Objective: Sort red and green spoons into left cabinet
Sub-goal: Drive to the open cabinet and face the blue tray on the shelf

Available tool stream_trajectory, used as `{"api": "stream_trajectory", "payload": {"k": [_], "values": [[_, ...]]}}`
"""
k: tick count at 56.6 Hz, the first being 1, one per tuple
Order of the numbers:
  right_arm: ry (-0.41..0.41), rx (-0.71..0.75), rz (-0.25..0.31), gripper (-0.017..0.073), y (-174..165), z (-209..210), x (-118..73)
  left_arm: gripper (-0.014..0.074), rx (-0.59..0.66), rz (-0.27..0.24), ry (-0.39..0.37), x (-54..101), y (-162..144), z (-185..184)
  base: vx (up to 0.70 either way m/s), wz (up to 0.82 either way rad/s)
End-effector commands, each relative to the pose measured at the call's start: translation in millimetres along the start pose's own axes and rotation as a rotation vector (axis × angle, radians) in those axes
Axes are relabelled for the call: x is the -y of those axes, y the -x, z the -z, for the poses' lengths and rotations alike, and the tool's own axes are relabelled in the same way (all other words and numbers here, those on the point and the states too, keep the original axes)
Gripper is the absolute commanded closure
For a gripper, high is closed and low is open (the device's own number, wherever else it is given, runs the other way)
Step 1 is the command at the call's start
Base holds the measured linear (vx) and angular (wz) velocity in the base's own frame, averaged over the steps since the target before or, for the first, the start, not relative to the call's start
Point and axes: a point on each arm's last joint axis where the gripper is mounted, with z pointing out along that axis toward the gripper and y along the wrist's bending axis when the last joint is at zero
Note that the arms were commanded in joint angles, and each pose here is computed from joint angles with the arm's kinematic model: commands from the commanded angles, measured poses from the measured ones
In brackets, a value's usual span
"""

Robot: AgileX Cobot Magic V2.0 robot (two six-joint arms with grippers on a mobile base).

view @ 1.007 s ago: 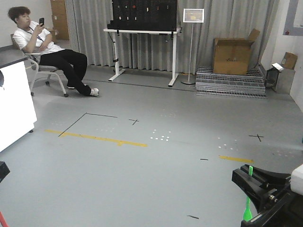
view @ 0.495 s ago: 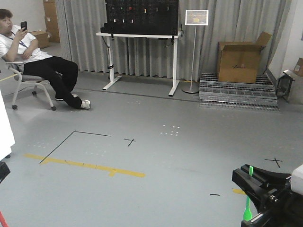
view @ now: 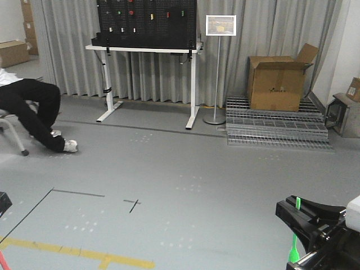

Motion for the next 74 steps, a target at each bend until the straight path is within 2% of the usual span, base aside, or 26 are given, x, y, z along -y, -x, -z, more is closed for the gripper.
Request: {"api": "stream_trajectory", "payload": {"k": [1,74], "values": [[0.031,0.101,-0.001,0.0565,17.8,2.0,-3.0,0.0594,0.105,0.001,-0.007,1.7,16.1,-1.0,0.80,-0.12],[0.029,0.095,-0.002,0.0565,16.4,2.1,-2.9,0.0594,0.104,0.001,-0.007,1.7,16.1,-1.0,0.76,-0.14]]}}
